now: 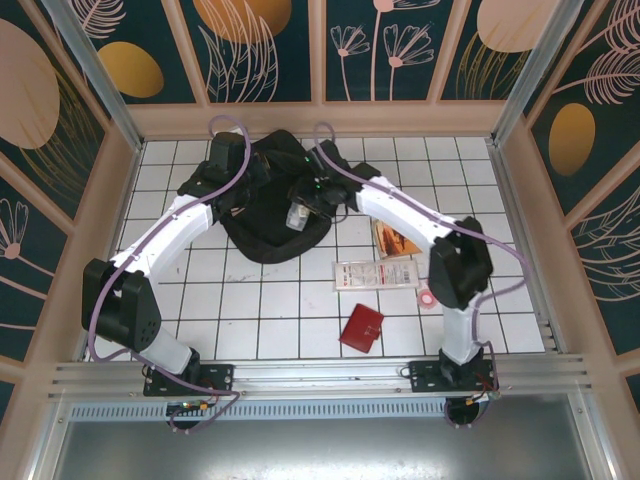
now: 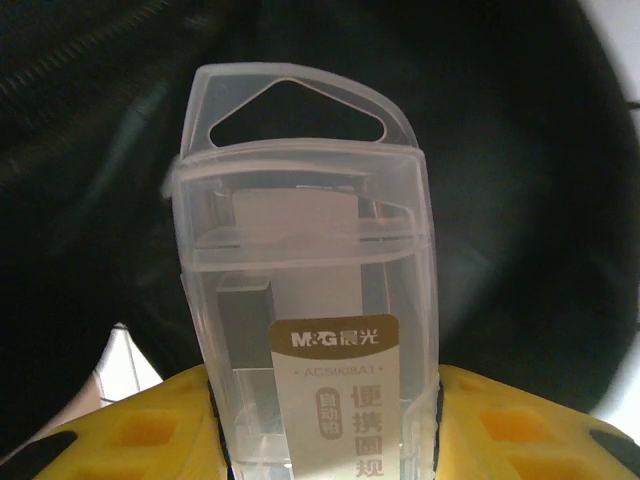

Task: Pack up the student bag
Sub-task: Place the pencil case in the student bag.

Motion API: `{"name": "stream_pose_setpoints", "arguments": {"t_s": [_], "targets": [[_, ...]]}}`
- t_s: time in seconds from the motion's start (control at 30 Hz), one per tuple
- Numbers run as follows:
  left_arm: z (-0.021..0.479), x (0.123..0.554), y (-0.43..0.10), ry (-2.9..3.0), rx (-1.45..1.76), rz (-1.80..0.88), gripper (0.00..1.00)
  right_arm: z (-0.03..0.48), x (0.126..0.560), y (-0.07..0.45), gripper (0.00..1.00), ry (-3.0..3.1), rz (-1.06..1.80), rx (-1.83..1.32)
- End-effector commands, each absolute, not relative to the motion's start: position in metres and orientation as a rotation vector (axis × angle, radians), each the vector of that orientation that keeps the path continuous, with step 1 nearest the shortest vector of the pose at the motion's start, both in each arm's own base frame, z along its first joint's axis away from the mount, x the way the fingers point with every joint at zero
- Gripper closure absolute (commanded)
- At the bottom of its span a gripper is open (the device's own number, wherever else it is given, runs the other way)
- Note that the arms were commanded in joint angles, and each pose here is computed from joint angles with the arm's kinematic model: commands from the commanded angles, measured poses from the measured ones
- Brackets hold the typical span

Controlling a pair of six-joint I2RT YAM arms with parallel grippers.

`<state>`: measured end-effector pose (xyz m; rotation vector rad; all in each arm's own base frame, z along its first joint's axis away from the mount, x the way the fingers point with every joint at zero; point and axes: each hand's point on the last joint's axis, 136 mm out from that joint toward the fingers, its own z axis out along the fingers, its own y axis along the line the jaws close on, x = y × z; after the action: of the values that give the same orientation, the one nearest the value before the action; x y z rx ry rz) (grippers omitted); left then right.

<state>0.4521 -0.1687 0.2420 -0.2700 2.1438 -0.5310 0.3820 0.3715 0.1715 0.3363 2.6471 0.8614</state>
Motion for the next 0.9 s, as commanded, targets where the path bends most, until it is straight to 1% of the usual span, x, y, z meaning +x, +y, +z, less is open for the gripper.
{"name": "stream_pose_setpoints", "arguments": {"t_s": [0.0, 0.17, 0.27, 0.37, 0.4, 0.47, 0.57, 0.63, 0.73, 0.87], "targets": [[0.259, 0.451, -0.167, 2.092, -0.261, -0.555, 1.0, 0.174, 0.403, 0.399, 0.54, 2.597, 0.993, 0.417], [0.261, 0.45, -0.172, 2.088, -0.259, -0.599, 1.0, 0.156, 0.438, 0.412, 0.54, 2.471, 1.103, 0.648], [0.258, 0.45, -0.176, 2.093, -0.255, -0.625, 1.0, 0.15, 0.459, 0.424, 0.53, 2.4, 1.164, 0.727], [0.258, 0.449, -0.177, 2.094, -0.254, -0.633, 1.0, 0.149, 0.481, 0.43, 0.51, 2.335, 1.166, 0.778], [0.258, 0.449, -0.177, 2.093, -0.251, -0.639, 1.0, 0.147, 0.487, 0.432, 0.48, 2.327, 1.176, 0.789], [0.259, 0.449, -0.179, 2.092, -0.242, -0.648, 1.0, 0.143, 0.494, 0.44, 0.32, 2.342, 1.187, 0.785], [0.26, 0.449, -0.178, 2.09, -0.242, -0.644, 1.0, 0.148, 0.495, 0.45, 0.24, 2.366, 1.157, 0.718], [0.261, 0.449, -0.178, 2.086, -0.241, -0.642, 1.0, 0.154, 0.493, 0.451, 0.21, 2.364, 1.131, 0.669], [0.261, 0.449, -0.177, 2.088, -0.245, -0.633, 1.0, 0.157, 0.486, 0.447, 0.21, 2.383, 1.087, 0.616], [0.259, 0.45, -0.176, 2.09, -0.249, -0.624, 1.0, 0.167, 0.47, 0.429, 0.23, 2.422, 0.965, 0.501]]}}
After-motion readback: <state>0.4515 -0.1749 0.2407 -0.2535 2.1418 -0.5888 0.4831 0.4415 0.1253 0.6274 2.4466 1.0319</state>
